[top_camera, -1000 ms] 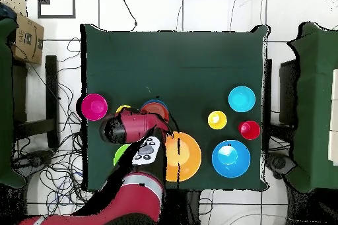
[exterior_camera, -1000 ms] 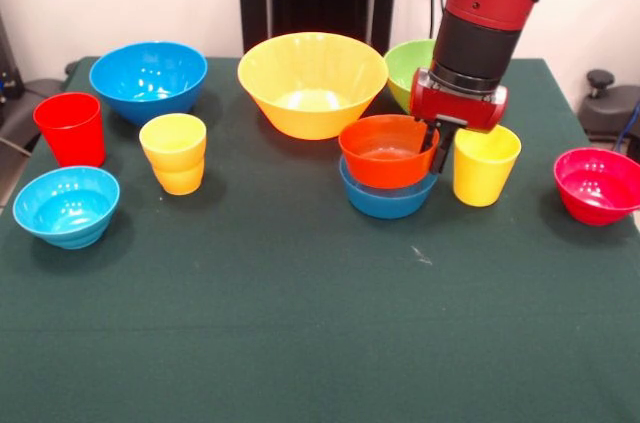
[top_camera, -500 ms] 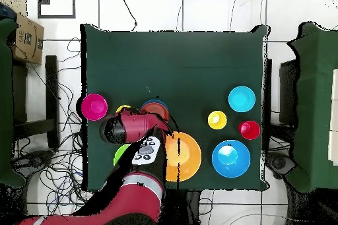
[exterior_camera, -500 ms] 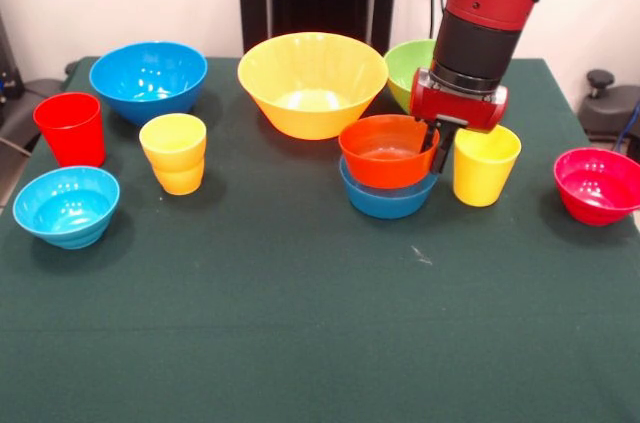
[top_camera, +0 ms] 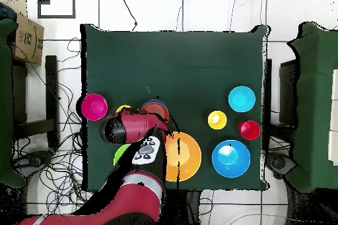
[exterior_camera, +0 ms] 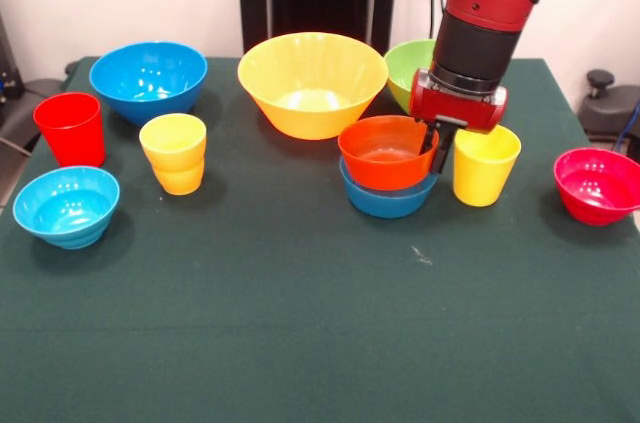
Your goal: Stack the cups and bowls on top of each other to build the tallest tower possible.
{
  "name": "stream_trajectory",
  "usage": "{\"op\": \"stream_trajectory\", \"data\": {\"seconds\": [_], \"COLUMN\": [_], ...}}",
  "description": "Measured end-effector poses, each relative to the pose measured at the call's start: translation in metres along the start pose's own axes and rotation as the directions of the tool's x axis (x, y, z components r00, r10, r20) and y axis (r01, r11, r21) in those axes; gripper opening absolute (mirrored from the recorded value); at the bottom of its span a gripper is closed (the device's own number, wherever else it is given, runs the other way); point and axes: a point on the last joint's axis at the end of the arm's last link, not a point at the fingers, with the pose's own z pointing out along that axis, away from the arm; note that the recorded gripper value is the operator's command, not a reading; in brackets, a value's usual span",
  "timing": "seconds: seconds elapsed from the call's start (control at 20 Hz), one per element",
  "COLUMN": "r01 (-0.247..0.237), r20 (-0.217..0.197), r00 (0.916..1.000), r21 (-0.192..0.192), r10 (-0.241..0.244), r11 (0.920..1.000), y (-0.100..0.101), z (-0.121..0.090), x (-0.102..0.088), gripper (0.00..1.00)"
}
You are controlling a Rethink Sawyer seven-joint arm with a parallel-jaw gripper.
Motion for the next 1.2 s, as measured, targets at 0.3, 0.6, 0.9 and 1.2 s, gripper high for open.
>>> {"op": "stream_trajectory", "data": {"seconds": [0.3,0.6,0.9,1.2], "r01": [0.000,0.000,0.000,0.000], "r20": [0.000,-0.001,-0.002,-0.002], "r00": [1.0000,1.0000,1.0000,1.0000], "r21": [0.000,0.001,0.001,0.001], "r10": [0.000,0.000,0.000,0.000], "r11": [1.0000,1.0000,1.0000,1.0000], "y": [0.0000,-0.0004,-0.0005,-0.0005], "z": [0.0000,0.0002,0.0009,0.0011], "x": [0.0000,0.0003,0.0006,0.0008], "gripper": [0.00,1.00,1.00,1.00]}}
